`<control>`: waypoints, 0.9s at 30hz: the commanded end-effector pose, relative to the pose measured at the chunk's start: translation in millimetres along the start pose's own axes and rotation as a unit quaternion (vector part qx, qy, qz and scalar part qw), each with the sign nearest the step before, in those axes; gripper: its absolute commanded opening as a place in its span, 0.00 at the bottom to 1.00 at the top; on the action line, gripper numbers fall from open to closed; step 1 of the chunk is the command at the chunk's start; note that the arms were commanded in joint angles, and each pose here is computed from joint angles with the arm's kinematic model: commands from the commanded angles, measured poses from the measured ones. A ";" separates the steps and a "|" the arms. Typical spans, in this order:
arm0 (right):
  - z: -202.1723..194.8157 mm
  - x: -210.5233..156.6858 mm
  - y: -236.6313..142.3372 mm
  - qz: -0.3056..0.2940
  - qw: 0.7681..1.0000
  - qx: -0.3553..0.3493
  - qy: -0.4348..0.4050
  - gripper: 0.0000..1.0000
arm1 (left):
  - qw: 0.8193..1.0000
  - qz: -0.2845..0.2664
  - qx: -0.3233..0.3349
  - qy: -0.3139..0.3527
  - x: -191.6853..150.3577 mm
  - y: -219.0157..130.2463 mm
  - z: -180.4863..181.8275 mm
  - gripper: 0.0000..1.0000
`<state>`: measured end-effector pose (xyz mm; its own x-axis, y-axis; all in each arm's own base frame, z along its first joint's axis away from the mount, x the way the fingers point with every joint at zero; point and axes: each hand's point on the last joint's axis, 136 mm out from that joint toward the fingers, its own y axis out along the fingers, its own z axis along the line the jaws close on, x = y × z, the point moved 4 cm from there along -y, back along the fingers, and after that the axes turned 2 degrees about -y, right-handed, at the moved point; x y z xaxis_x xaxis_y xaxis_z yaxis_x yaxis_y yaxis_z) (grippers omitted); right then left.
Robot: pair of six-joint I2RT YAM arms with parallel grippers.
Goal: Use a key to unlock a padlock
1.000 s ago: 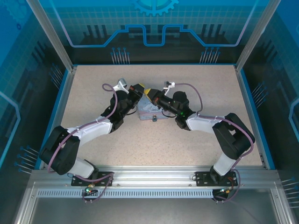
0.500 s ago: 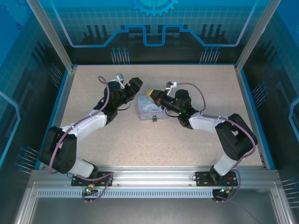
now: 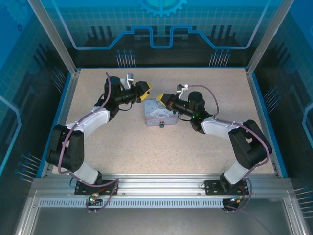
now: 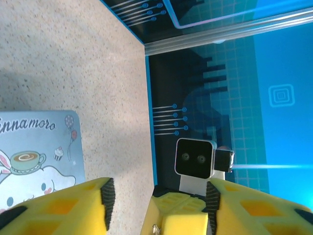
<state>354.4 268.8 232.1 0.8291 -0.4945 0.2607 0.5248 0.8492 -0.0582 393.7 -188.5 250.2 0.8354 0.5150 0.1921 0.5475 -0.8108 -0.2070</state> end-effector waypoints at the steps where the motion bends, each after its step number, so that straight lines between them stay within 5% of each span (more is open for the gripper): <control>1: 8.5 4.7 1.3 0.006 1.000 0.013 -0.004 0.00 | 0.999 0.038 -0.018 0.013 -11.0 6.3 -9.3 0.48; 27: 9.5 7.1 0.1 0.004 1.000 0.009 -0.005 0.00 | 0.998 0.059 -0.033 -0.004 -26.9 19.5 -2.6 0.25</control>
<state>353.8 269.0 231.5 0.8373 -0.4847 0.2530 0.5143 0.8552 -0.0640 386.5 -213.9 245.9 0.8800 0.4438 0.1694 0.4702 -0.8646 -0.1774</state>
